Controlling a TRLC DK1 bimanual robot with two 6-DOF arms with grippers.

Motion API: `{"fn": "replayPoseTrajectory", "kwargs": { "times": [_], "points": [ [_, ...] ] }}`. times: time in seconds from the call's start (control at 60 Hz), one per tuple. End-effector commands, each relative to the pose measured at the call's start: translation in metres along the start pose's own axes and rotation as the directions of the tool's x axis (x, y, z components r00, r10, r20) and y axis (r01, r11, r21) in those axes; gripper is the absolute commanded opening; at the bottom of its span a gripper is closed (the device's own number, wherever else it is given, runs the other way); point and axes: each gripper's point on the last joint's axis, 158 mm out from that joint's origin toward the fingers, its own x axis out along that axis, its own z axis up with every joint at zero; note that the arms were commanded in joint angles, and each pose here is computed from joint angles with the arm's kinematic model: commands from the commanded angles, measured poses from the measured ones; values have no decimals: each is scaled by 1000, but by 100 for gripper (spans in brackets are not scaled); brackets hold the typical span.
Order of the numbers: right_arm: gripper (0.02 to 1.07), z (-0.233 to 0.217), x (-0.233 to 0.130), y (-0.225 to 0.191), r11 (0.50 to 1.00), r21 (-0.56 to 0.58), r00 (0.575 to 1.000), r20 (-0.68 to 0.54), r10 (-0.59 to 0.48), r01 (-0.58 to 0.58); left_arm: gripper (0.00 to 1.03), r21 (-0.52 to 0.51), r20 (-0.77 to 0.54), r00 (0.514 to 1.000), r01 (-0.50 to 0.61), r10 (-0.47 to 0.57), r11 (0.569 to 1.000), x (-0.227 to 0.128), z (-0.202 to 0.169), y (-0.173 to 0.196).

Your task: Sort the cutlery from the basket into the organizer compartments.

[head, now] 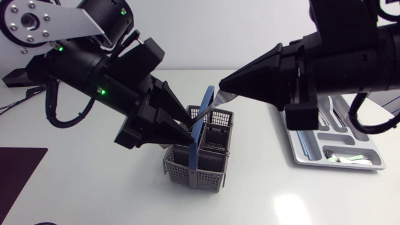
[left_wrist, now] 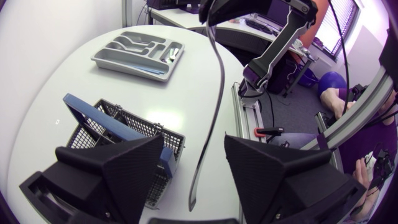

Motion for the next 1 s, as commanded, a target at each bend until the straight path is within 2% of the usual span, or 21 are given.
{"fn": "replayPoseTrajectory", "kwargs": {
  "times": [0.0,0.067,0.217,0.267,0.367,0.783,0.983],
  "points": [
    [8,-2,2,5,1000,23,1000,7,17,-18,49,10,11,1000,13,-13,1000,-2,2,3],
    [8,-1,0,5,1000,19,1000,10,17,-17,43,1,11,1000,14,-14,1000,-4,1,3],
    [8,-1,0,6,1000,11,1000,8,17,-17,36,-15,21,999,25,-25,1000,-9,0,3],
    [8,-2,0,6,1000,10,1000,7,19,-19,30,-15,18,999,31,-30,999,-9,0,1],
    [8,-3,1,6,1000,8,1000,7,24,-24,29,-20,15,999,39,-39,999,-9,0,-2],
    [8,-9,3,4,1000,9,1000,1,22,-22,3,-12,12,999,51,-51,999,-12,0,-11],
    [8,-6,1,3,1000,10,1000,15,26,-26,3,-13,-12,996,90,-90,996,-5,-4,-22]
  ]
}}
